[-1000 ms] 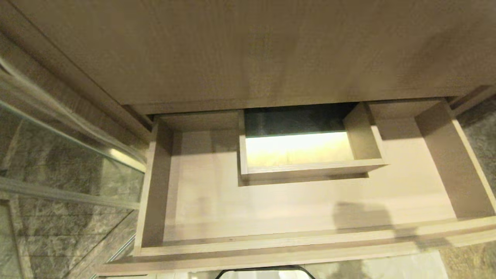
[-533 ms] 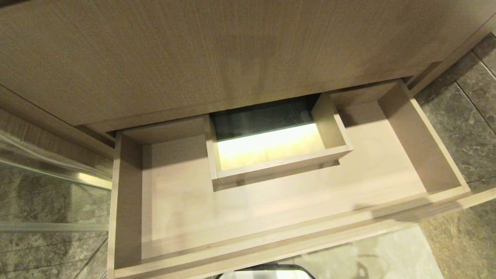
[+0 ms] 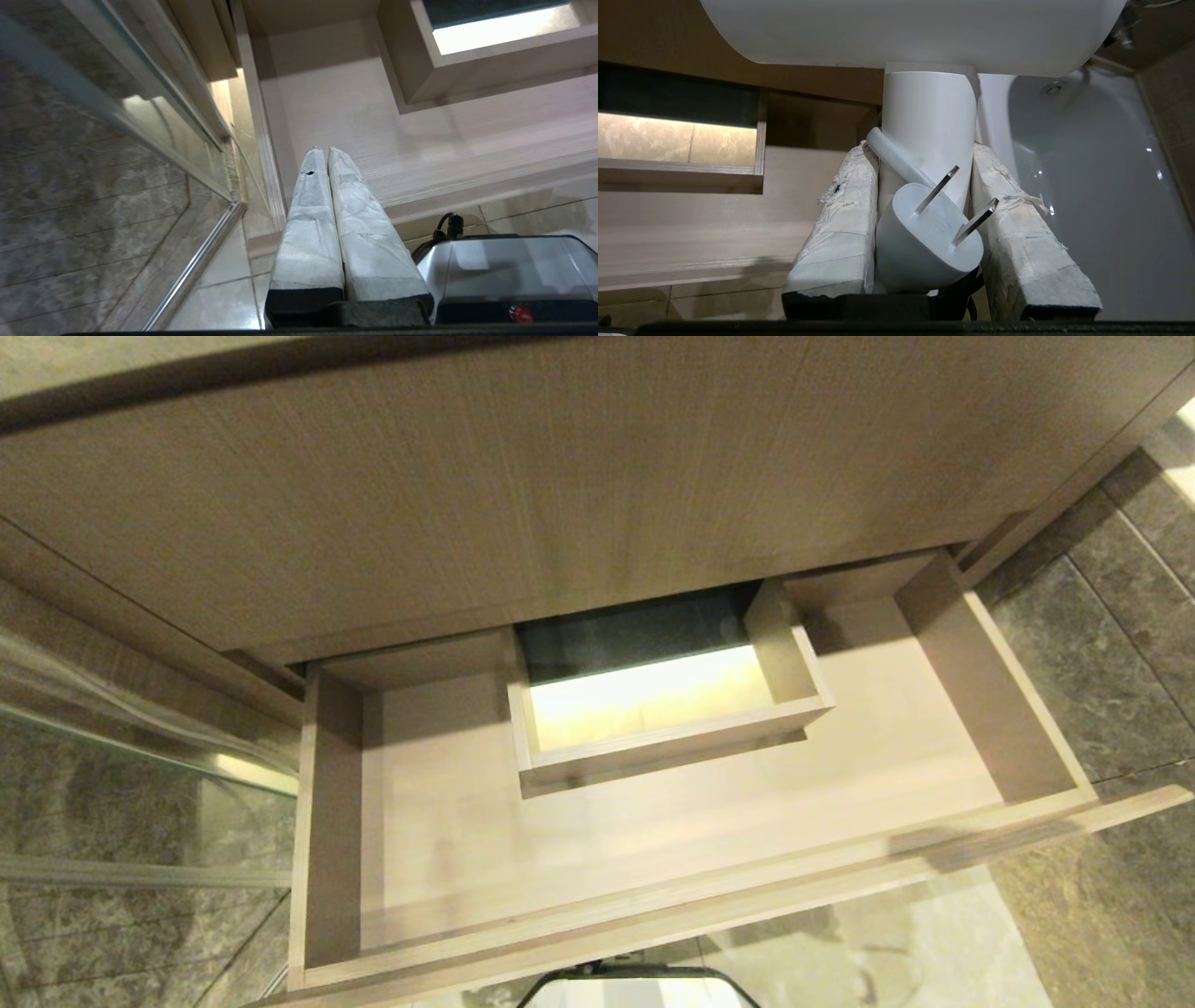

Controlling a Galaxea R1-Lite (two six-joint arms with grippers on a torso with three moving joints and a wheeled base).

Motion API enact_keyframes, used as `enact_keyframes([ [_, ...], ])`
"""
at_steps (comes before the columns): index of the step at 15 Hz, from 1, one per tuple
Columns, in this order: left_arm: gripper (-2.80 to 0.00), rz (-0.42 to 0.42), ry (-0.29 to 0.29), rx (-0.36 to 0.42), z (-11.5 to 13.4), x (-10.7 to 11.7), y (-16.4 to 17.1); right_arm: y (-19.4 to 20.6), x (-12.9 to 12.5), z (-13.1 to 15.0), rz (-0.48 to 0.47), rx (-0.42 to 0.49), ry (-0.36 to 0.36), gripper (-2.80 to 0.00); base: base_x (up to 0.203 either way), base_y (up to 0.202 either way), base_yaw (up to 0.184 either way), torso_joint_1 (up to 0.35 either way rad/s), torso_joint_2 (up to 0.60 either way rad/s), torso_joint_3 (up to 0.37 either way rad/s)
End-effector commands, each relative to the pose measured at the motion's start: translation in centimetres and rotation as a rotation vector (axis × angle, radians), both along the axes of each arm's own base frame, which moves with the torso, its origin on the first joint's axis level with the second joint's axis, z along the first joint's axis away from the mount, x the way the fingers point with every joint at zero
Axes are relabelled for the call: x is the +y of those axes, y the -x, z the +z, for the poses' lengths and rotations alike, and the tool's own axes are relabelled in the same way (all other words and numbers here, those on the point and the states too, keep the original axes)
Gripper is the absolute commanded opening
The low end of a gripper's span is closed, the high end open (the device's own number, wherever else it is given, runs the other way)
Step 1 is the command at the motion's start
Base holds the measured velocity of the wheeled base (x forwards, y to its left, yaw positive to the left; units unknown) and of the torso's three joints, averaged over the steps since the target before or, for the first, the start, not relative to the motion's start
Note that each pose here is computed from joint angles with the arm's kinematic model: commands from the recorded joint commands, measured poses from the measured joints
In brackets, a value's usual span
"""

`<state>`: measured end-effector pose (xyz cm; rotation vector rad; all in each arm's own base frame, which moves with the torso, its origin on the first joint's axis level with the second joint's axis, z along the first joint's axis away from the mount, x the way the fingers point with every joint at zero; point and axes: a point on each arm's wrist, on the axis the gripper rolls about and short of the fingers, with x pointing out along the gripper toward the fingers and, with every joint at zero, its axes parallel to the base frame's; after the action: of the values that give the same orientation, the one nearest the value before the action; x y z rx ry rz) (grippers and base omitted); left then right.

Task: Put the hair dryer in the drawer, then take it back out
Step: Place it on the countertop

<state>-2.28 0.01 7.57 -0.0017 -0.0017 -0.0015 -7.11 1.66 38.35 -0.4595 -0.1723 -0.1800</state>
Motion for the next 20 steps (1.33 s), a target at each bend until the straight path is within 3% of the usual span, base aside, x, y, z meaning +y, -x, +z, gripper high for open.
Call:
enact_keyframes([
  [1,-2.80,0.000,0.001,0.002,0.0,0.0,0.0,-0.1,0.0,0.1,-0.002,0.001,0.002,-2.80,0.000,0.000,0.000,0.040,-0.46,-0.211],
  [6,-2.80,0.000,0.001,0.002,0.0,0.0,0.0,-0.7,-0.2,1.0,-0.001,-0.004,0.000,-2.80,0.000,0.000,0.000,0.336,-0.48,-0.235],
  [13,-2.80,0.000,0.001,0.002,0.0,0.0,0.0,-5.1,-1.1,4.7,-0.006,-0.010,-0.001,-2.80,0.000,0.000,0.000,0.291,-0.53,-0.254],
  [20,-2.80,0.000,0.001,0.000,0.0,0.0,0.0,-7.7,-1.8,6.0,-0.085,0.011,-0.017,-2.80,0.000,0.000,0.000,0.231,-0.45,-0.216],
])
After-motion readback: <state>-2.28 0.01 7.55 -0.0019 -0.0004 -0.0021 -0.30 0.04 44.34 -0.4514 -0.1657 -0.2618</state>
